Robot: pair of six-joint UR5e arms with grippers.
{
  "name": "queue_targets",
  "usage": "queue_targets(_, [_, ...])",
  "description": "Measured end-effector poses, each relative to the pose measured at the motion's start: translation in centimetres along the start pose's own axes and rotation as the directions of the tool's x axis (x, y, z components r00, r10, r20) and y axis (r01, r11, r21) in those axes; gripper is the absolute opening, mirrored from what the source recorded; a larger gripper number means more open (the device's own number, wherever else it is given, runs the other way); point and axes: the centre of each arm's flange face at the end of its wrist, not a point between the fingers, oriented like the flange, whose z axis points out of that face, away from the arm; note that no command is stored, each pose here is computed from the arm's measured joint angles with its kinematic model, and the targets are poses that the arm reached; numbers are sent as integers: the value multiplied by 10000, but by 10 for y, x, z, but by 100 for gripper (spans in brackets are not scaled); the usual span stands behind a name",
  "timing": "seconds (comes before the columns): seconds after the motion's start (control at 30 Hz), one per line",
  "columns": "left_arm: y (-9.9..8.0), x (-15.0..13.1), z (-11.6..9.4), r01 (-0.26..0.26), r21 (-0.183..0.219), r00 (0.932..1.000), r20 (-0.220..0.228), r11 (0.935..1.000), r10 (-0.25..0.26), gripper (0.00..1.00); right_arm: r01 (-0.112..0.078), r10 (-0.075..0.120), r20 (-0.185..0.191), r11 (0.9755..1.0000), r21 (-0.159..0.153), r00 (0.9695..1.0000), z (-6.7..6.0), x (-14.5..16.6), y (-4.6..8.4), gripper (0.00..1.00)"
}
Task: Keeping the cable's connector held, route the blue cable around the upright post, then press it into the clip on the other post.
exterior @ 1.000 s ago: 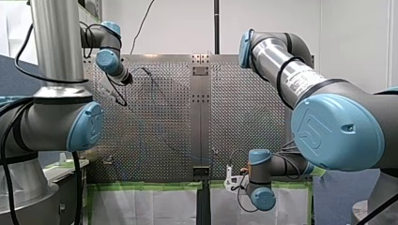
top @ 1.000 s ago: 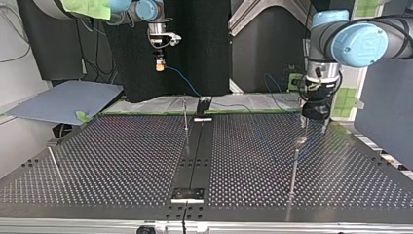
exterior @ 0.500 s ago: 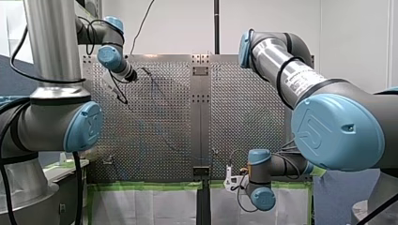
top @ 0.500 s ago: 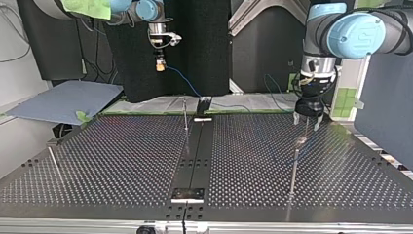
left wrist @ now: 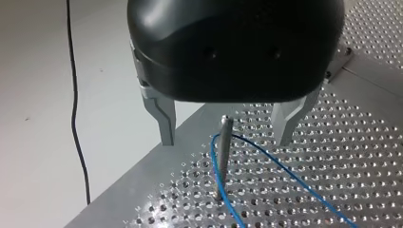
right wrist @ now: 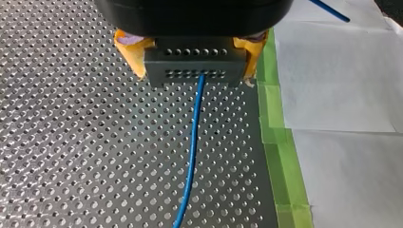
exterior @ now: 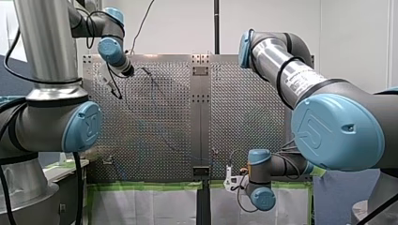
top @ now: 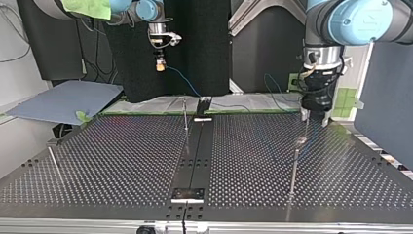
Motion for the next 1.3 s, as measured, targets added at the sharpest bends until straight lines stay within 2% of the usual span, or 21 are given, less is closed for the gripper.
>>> queue_targets(0.13, [-10, -8, -1, -419, -123, 9990, 161, 9990, 421, 98, 1, -1, 5, 10000, -1, 10000, 0, 0, 0, 0])
queue_targets(0.3, [-28, -20, 0, -871, 87, 9956, 360, 9962, 867, 98, 1, -1, 6, 10000, -2, 10000, 0, 0, 0, 0])
queue_targets(0.53, [-56, -35, 0, -1536, 746, 9878, 368, 9853, 1512, 98, -1, 1, -9, 10000, -5, 10000, 0, 0, 0, 0])
queue_targets(0.7, [-67, -38, 6, -2040, 629, 9790, 190, 9769, 2032, 98, -2, 2, -20, 10000, -13, 10000, 1, 0, 1, 0])
queue_targets(0.8, [-73, -41, 6, -2351, 456, 9719, 179, 9709, 2345, 98, -2, 2, -12, 10000, -16, 10000, 1, 0, 1, 0])
queue_targets(1.0, [-78, -43, 1, -2977, 12, 9546, 106, 9547, 2977, 98, -2, 2, -10, 10000, -17, 10000, 1, 0, 1, 0])
queue_targets(1.13, [-77, -37, -1, -3454, -244, 9384, -12, 9381, 3454, 98, -2, 2, -11, 10000, -17, 10000, 1, 0, 1, 0])
queue_targets(1.3, [-80, -24, 0, -3990, -112, 9166, -316, 9169, 3985, 98, -2, 2, -14, 10000, -17, 10000, 1, 0, 1, 0])
